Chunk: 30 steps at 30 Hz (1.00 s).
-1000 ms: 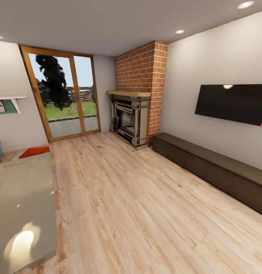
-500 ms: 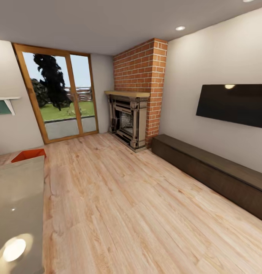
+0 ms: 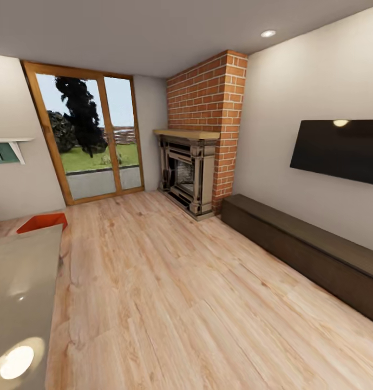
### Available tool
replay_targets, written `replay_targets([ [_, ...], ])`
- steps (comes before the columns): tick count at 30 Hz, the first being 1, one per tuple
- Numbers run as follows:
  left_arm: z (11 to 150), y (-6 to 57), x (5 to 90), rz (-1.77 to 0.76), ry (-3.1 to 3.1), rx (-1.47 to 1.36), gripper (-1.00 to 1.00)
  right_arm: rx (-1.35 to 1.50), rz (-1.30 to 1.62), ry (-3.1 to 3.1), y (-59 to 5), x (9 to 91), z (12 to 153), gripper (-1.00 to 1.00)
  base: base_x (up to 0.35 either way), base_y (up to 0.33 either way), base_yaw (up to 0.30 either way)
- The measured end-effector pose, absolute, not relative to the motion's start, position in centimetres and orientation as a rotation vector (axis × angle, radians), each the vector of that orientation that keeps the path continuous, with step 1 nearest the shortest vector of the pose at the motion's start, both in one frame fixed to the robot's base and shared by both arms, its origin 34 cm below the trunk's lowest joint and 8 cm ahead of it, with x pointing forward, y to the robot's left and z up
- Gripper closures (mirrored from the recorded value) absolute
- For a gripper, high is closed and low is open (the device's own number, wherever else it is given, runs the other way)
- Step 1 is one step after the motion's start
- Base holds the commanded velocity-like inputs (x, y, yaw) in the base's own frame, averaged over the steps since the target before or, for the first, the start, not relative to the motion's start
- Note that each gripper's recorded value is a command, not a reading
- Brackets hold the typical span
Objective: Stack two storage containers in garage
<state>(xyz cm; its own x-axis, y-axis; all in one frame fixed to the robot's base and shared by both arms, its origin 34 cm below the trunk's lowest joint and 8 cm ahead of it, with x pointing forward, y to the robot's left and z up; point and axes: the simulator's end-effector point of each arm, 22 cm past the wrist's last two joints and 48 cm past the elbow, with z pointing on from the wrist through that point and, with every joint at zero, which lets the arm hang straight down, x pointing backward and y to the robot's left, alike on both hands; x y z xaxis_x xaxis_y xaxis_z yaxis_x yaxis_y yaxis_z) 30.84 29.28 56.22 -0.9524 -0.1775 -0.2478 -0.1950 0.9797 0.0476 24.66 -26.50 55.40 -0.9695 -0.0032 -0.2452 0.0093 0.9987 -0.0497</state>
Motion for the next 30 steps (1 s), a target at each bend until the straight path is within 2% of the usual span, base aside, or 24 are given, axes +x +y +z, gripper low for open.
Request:
replay_targets([
  [16,56.21,29.19,30.83,0.102,2.883,-0.275,-1.00,0.005,-0.077,2.893,-26.59,24.66,55.40,-1.00,0.318,-0.002,0.258],
  [30,56.20,29.02,30.83,0.099,2.883,-0.275,-1.00,0.004,-0.075,2.893,-26.72,24.66,55.40,-1.00,0.318,0.000,0.020],
])
